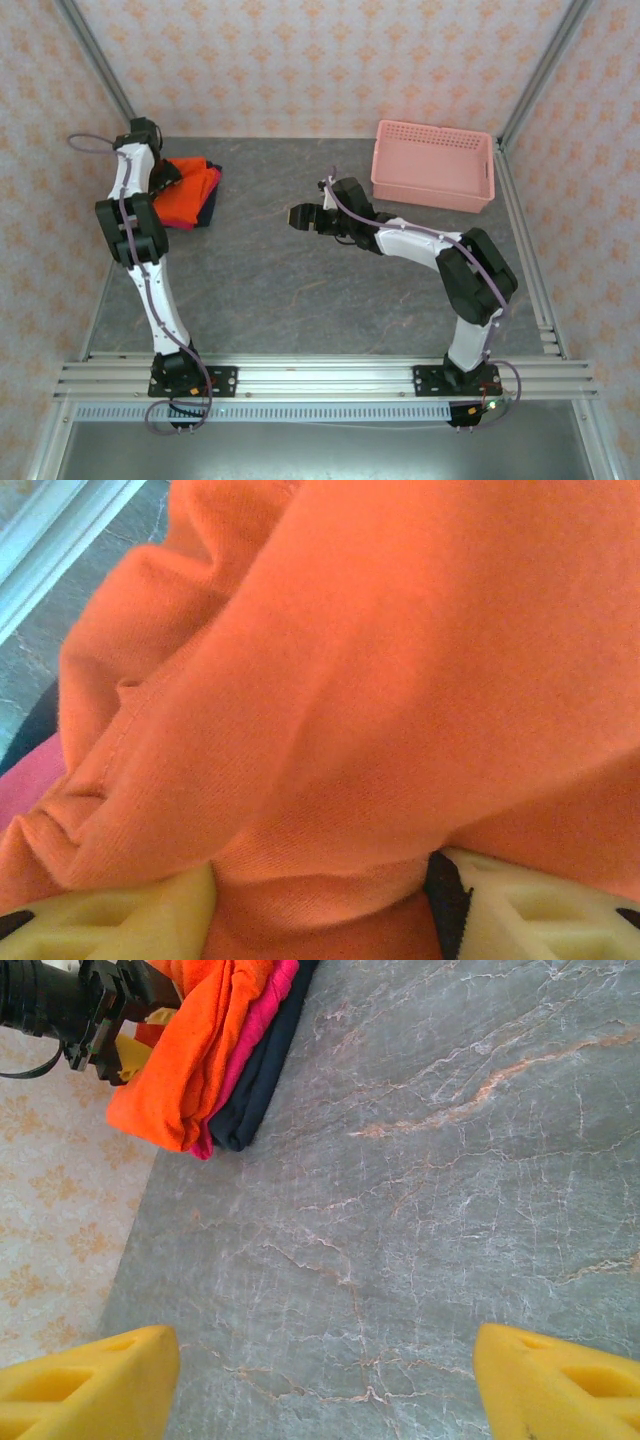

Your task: Fold and stack the t-shirts

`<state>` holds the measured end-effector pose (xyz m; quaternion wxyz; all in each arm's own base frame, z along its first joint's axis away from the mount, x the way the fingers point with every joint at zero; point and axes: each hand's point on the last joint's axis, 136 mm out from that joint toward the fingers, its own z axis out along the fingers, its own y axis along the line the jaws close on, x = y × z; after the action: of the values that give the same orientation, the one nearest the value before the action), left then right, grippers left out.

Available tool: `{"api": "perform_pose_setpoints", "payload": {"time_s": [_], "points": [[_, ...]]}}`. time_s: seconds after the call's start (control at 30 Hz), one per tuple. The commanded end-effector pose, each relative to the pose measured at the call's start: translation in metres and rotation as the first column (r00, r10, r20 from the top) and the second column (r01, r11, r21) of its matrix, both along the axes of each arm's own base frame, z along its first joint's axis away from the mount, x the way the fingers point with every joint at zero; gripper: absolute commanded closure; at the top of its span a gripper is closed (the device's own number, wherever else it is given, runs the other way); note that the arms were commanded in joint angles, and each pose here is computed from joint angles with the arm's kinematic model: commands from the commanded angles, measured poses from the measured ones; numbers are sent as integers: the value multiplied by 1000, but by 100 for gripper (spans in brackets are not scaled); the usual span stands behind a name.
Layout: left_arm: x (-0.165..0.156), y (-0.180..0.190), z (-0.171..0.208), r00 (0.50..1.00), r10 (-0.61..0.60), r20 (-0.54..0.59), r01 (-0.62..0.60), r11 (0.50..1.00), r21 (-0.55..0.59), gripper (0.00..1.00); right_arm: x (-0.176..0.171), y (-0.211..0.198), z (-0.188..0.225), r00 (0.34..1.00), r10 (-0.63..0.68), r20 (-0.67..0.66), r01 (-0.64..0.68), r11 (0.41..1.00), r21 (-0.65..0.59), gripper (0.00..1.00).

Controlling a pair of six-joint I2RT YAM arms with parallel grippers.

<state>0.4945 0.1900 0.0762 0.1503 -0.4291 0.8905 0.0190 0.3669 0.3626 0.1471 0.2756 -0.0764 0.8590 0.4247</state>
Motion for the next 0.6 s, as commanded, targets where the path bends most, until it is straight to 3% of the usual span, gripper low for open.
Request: {"api": "perform_pose_setpoints", "payload": {"time_s": [0.0, 0.2, 0.37, 0.57], "points": [[-6, 0, -8, 998, 61, 7, -60, 995, -79, 37, 1, -1, 20, 999, -2, 39, 1, 1000, 19, 22], [-2, -3, 27, 995, 38, 89, -31, 997, -69, 24, 1, -7, 30, 997, -16, 70, 16, 1000, 7, 22], [-4, -5, 97, 978, -15, 206, 4, 999, 53, 0, 8, -31, 48, 988, -86, 129, 86, 996, 9, 22], [-26, -34, 170, 932, -135, 335, 51, 967, 249, 0, 21, -93, 67, 942, -256, 215, 261, 965, 3, 20]]}}
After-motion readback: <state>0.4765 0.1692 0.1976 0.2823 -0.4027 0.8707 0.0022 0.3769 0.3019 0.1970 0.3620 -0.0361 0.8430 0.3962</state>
